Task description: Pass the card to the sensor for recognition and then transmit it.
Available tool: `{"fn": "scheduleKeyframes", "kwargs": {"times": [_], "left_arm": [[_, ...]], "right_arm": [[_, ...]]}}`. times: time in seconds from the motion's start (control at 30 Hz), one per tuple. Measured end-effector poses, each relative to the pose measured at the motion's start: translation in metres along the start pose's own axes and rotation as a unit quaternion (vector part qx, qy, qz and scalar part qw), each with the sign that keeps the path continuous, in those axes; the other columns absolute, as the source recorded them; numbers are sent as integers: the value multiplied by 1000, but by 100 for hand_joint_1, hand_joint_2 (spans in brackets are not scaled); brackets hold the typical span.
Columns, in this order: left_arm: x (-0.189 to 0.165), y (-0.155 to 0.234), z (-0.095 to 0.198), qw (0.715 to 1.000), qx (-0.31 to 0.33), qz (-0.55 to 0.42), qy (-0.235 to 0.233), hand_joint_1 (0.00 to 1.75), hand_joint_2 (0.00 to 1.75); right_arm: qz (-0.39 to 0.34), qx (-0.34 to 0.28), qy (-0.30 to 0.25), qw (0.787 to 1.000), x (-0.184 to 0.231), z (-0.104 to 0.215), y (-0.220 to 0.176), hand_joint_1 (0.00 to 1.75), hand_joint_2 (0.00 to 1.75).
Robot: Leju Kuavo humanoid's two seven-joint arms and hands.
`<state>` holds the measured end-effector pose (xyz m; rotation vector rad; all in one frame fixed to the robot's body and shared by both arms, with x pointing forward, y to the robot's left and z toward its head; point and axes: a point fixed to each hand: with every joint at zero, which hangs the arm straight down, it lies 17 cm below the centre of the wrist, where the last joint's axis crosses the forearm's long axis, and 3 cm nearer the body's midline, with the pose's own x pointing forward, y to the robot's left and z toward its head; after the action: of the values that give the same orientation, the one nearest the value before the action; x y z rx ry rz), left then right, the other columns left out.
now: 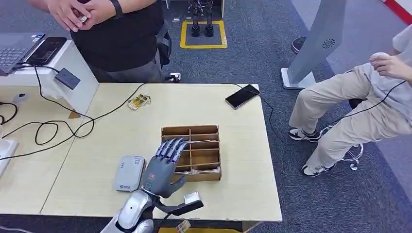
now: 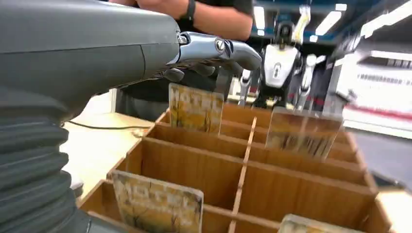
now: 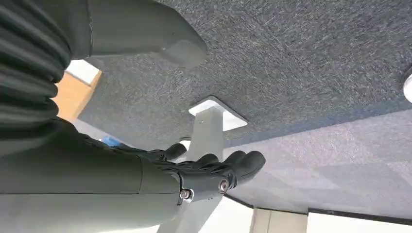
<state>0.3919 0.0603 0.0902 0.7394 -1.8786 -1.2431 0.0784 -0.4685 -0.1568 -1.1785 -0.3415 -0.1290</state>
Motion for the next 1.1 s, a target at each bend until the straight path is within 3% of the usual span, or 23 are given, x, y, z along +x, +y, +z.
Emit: {"fn": "scheduleKeyframes", "kwargs": {"times": [0.23, 0.27, 0.3, 1.07, 1.1], "left_arm": [[-5, -8, -7, 999, -31, -8, 4, 0, 175], [-7, -7, -8, 1000, -28, -9, 9, 101, 175], [-8, -6, -8, 999, -26, -12, 13, 175, 175], [-16, 3, -6, 999, 8, -39, 26, 175, 175], [-17, 4, -6, 999, 8, -39, 26, 150, 175]], "right_arm": [[2, 0, -1, 1000, -1, 0, 0, 0, 175], [2, 0, -1, 1000, -2, 0, 0, 0, 175], [3, 0, -1, 1000, -2, 0, 0, 0, 175], [3, 0, -4, 1000, -2, 1, 0, 0, 175], [3, 0, -4, 1000, -2, 1, 0, 0, 175]]}}
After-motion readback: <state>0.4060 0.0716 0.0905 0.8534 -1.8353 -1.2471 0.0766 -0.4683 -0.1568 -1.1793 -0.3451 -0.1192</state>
